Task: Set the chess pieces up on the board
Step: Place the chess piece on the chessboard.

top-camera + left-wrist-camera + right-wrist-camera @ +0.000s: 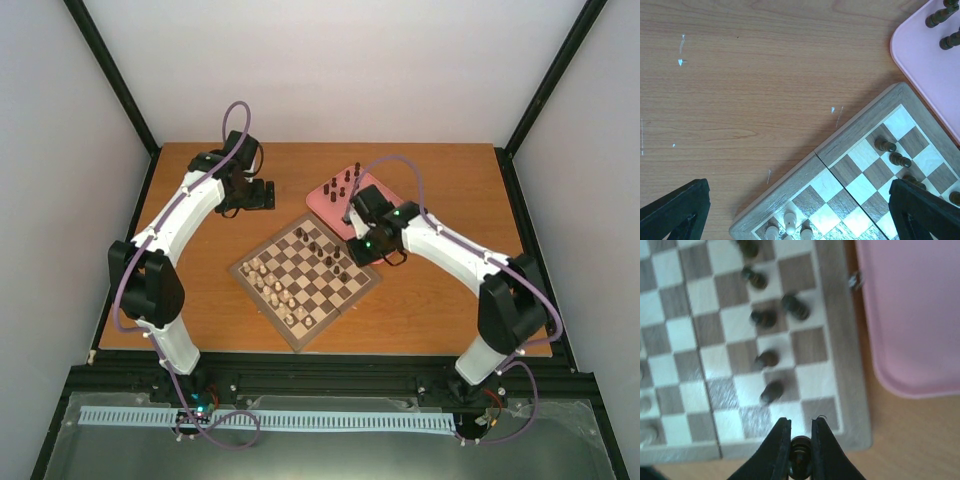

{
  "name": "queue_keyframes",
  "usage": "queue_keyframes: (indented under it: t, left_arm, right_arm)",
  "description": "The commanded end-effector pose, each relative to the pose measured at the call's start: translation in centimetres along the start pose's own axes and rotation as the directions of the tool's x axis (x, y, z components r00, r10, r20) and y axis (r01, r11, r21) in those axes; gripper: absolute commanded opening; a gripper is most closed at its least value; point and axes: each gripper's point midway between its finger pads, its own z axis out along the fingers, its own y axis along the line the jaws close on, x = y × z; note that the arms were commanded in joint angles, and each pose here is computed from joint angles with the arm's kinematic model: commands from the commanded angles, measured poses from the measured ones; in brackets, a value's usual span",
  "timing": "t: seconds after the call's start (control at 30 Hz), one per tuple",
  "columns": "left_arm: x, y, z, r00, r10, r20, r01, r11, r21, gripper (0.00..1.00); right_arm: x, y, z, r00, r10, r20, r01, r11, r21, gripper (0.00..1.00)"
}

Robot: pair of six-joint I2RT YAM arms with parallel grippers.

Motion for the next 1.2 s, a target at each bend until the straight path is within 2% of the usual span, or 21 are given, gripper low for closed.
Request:
queue_keyframes:
  t: [0.0, 0.27, 0.6, 1.17]
  left_arm:
    - [-0.8, -0.3, -0.9, 0.999, -0.007, 0.038, 0.006, 1.0, 0.027, 1.0]
    - [-0.9, -0.1, -1.0, 0.999, -0.009, 0.045, 0.008, 1.0, 0.019, 1.0]
    - [-0.7, 0.0, -0.8, 0.999, -0.014, 0.039, 0.014, 1.0, 0.01, 1.0]
    - [-0.5, 0.2, -0.6, 0.999, -0.012, 0.033, 0.012, 1.0, 0.0, 1.0]
  right_arm:
    - [3.3, 2.0, -0.9, 1.0, -0.01, -0.007, 0.009, 0.999, -0.034, 0.03]
    - [6.1, 2.9, 1.5, 0.999, -0.019, -0.045, 0.016, 0.998, -0.06, 0.03]
    - [5.8, 2.7, 3.9, 0.997, -0.042, -0.06, 0.039, 0.998, -0.056, 0.03]
    - [5.4, 2.7, 5.3, 0.995, -0.06, -0.082, 0.056, 0.997, -0.053, 0.06]
